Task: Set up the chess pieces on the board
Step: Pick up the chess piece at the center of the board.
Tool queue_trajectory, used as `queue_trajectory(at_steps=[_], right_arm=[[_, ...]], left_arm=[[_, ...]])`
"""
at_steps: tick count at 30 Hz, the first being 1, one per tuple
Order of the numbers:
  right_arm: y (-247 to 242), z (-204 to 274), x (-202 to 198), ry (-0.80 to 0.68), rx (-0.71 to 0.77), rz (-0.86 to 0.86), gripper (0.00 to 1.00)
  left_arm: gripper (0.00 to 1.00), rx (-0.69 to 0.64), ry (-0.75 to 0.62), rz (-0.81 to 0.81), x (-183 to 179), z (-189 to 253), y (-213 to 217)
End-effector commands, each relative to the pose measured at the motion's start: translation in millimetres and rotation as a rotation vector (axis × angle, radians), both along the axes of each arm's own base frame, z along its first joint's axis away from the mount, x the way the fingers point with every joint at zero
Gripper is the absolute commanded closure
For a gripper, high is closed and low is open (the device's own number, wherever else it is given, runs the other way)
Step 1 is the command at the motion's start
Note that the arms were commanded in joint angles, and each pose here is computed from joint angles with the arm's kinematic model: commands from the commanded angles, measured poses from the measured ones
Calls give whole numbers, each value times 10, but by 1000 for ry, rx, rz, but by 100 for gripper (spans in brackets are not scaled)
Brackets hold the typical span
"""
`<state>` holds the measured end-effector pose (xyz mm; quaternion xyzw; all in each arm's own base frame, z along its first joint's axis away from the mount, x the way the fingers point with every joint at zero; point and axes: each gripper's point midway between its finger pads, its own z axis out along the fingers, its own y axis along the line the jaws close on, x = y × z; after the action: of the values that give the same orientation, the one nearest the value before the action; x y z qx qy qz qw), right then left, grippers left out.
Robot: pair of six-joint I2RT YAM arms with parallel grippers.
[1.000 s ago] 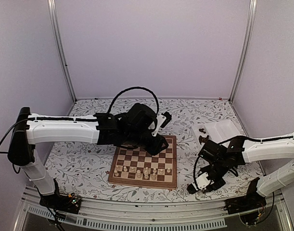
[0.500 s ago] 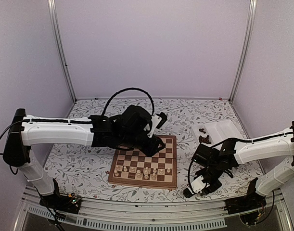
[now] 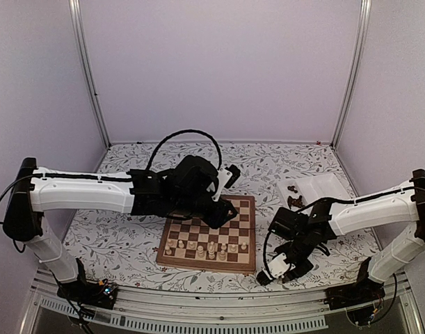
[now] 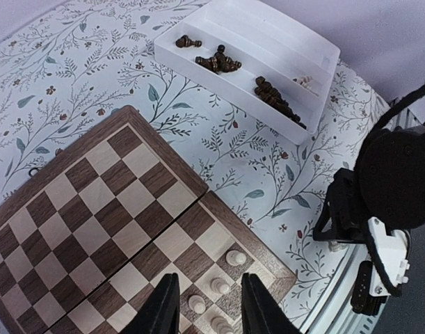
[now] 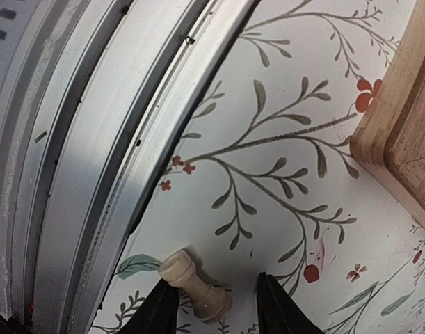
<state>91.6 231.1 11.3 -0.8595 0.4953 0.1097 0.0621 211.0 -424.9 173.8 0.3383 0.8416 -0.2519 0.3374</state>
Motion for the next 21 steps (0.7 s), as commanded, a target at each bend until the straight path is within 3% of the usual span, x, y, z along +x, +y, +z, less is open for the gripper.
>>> queue_trajectory(at_steps=[1,21], right_arm=[[81,-135,-49,26,-2,9,60],[-228,-298,-45,16,-110,-95,69]], left_arm=[[68,-45,-21,-2,-49,174,4],[68,-47,-22,-6,-79,173,24]])
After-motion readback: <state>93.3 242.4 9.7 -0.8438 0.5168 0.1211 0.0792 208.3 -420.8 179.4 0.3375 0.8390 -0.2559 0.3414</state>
